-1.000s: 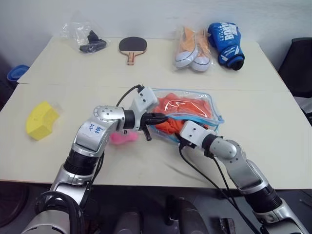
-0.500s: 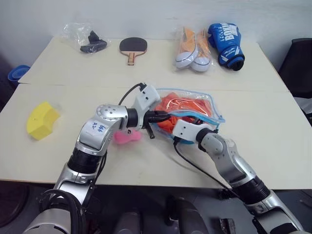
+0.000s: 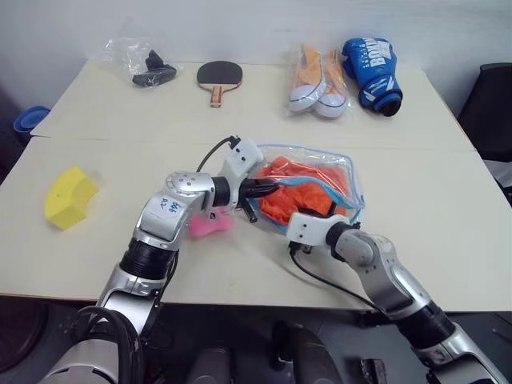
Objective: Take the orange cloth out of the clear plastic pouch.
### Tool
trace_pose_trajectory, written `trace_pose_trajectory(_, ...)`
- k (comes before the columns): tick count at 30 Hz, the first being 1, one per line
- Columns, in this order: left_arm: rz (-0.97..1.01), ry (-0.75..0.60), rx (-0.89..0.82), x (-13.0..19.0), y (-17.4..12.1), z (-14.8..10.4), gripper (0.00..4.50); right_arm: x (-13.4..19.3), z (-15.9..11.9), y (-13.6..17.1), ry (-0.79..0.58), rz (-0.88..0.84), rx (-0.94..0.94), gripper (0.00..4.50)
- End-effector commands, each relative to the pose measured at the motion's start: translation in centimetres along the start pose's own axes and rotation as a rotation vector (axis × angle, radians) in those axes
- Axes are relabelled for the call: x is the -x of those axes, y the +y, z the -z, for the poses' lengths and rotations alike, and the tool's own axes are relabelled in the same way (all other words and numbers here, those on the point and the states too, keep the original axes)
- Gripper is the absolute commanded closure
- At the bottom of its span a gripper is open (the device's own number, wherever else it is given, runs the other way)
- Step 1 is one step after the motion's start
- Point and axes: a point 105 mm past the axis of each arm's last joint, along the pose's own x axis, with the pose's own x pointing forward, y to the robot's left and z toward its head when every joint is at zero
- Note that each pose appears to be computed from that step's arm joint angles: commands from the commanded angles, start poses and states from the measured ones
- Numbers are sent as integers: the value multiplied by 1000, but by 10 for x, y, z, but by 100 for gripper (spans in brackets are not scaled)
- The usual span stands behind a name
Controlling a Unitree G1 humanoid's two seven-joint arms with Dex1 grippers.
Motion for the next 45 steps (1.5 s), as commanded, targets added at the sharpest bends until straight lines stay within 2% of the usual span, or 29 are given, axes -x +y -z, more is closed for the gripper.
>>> trace_pose_trajectory(1, -104, -2, -52, -8, 18, -6, 450, 15, -24, 8, -108, -54, 75, 447)
trace_pose_trajectory(6, -186, 27, -98, -18, 37, -1, 450, 36, -33, 13, -196, -113, 154, 447)
trace_pose_trajectory(13, -236, 45, -153, -21, 56, 1, 450, 57, -36, 20, -294, -197, 173, 447)
trace_pose_trajectory(19, -337, 107, -244, -3, 89, 9, 450, 85, -42, 26, -433, -294, 217, 447)
trace_pose_trajectory(25, -396, 170, -356, 23, 112, 14, 450, 92, -18, 24, -411, -330, 341, 447)
trace_pose_trajectory(31, -457, 181, -436, 36, 128, 8, 450, 93, -41, 29, -537, -349, 316, 447)
trace_pose_trajectory(34, -358, 76, -390, 15, 107, -8, 450, 75, -47, 24, -546, -304, 377, 447)
trace_pose_trajectory(38, -144, -32, -402, -21, 50, -23, 450, 51, -47, 18, -520, -304, 427, 447)
trace_pose_trajectory(45, 37, -129, -392, -35, -7, -40, 450, 36, -31, 24, -444, -377, 345, 447)
